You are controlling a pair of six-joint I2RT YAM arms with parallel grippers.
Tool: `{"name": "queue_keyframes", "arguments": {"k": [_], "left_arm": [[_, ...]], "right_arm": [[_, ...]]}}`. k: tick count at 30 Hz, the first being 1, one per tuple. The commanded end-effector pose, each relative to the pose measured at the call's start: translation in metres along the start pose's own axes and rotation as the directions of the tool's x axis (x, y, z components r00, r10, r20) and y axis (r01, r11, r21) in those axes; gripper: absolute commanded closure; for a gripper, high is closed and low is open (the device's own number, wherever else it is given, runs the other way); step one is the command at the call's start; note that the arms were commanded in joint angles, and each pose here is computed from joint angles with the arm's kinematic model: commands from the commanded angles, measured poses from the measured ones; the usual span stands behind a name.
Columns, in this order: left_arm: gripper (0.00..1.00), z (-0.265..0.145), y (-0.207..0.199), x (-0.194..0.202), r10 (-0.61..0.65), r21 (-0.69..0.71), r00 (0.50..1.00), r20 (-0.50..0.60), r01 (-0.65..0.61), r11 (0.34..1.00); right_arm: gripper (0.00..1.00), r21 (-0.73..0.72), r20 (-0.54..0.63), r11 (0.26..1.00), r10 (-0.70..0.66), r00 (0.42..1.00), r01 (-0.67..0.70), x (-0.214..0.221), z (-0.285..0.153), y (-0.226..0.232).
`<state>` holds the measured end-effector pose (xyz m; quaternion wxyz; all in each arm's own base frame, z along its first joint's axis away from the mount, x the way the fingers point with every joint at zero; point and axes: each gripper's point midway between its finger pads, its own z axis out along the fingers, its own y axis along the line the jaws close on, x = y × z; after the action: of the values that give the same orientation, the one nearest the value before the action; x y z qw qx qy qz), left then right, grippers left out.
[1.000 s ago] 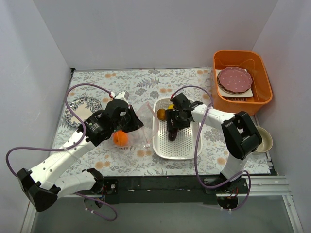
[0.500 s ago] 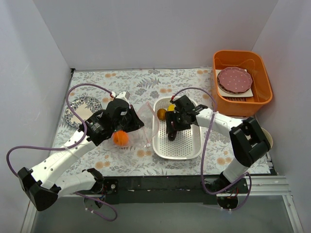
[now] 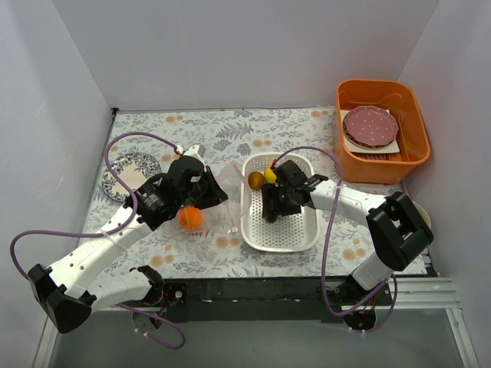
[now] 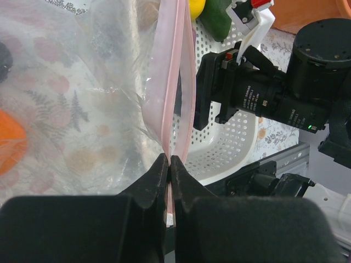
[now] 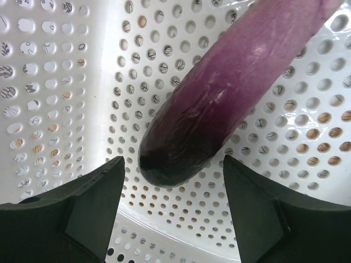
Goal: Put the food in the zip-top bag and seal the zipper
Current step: Pick up the fake vegetable from the bin.
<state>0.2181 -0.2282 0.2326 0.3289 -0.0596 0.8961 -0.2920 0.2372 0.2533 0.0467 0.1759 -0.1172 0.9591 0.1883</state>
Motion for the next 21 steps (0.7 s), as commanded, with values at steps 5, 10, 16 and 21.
{"name": "queue_keyframes", "arguments": {"k": [5,10,16,21], "left_arm": [[1.0,-0.006,-0.006,-0.003,-0.006,0.025,1.0,0.008,0.005,1.0],[1.0,-0.004,-0.004,0.001,-0.01,0.027,1.0,-0.001,0.01,1.0],[1.0,-0.004,0.001,0.003,-0.006,0.009,1.0,-0.002,0.006,1.0],[1.0,-0.001,0.001,0.005,-0.011,0.017,1.0,-0.005,0.011,1.0]], "right_arm": [[0.16,0.021,0.13,0.993,0.115,0.985,-0.119,-0.027,-0.01,0.002],[0.2,-0.018,0.121,0.987,0.162,0.979,-0.161,-0.033,-0.003,0.012],[0.27,0.01,0.084,0.982,0.188,0.979,-0.189,-0.02,0.0,0.006],[0.37,0.05,0.075,0.982,0.179,0.981,-0.183,-0.01,-0.002,-0.004]]}}
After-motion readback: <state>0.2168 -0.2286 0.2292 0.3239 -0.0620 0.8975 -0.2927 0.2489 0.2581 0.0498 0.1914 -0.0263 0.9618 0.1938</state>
